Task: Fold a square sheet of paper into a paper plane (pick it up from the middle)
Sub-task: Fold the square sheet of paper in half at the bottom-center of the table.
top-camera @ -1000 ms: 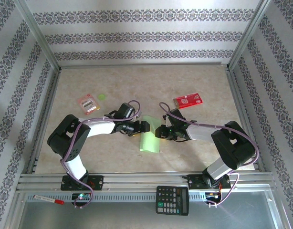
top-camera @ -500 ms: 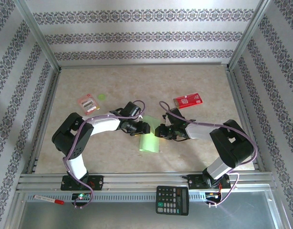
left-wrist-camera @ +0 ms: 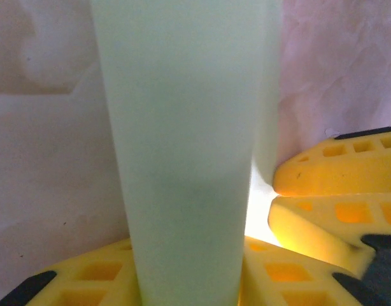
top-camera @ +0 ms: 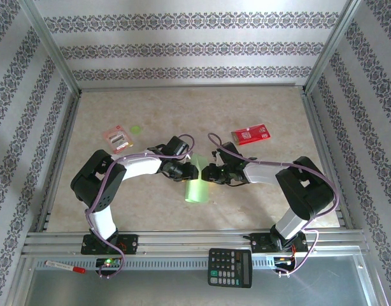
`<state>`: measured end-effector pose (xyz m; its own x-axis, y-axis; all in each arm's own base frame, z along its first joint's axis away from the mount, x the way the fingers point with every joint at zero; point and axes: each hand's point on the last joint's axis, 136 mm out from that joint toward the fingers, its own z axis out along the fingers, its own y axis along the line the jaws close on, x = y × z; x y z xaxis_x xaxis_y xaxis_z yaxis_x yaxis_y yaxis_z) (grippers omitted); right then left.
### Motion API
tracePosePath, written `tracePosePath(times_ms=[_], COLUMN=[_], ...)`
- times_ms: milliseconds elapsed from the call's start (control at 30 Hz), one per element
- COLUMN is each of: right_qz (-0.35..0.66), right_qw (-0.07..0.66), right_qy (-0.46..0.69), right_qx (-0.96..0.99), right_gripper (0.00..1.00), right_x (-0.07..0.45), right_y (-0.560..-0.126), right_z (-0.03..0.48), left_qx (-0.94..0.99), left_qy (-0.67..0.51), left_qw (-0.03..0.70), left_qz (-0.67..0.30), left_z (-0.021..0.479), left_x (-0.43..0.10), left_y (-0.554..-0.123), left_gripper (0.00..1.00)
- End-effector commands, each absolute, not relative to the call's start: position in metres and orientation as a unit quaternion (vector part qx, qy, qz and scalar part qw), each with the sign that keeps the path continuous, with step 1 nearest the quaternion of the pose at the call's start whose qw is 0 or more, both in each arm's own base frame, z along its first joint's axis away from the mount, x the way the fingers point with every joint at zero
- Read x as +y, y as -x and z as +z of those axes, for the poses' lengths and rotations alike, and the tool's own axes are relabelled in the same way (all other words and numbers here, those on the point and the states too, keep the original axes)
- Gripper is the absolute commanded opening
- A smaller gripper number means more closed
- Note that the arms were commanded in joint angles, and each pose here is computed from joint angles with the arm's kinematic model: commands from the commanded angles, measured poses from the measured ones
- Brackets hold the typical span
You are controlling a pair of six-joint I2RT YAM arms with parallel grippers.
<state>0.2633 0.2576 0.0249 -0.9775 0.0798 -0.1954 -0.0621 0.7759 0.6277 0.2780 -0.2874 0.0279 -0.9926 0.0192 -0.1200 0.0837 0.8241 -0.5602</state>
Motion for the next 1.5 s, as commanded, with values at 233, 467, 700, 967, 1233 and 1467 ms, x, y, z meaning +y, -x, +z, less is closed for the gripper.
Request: tracePosePath(times_ms=[233, 467, 700, 967, 1233, 1467], right_qz=[0.322, 0.314, 0.295, 0.308, 0.322, 0.328], right_qw=[0.168, 0.162, 0.152, 0.141, 0.139, 0.125], right_qy=[0.046, 0.051, 0.058, 0.030, 0.015, 0.015], right_qx=[0.930, 0.934, 0.942, 0.940, 0.937, 0.936], right_gripper=[0.38, 0.42, 0.42, 0.44, 0.45, 0.44], right_x=[0.237, 0.233, 0.226, 0.235, 0.250, 0.259], right_y=[-0.275, -0.274, -0.269, -0.285, -0.308, -0.312], right_z=[0.052, 0.052, 0.047, 0.045, 0.040, 0.030], left_qx=[0.939, 0.929, 0.923, 0.936, 0.945, 0.946], left_qy=[-0.027, -0.035, -0.032, -0.042, -0.046, -0.048], left_qw=[0.053, 0.039, 0.030, 0.009, 0.001, 0.000], left_qz=[-0.340, -0.368, -0.382, -0.348, -0.323, -0.321], left_z=[0.038, 0.039, 0.038, 0.024, 0.014, 0.013], left_x=[-0.285, -0.291, -0.292, -0.281, -0.273, -0.273], left_y=[-0.276, -0.269, -0.268, -0.259, -0.256, -0.256], left_gripper=[0.26, 0.17, 0.16, 0.14, 0.12, 0.13])
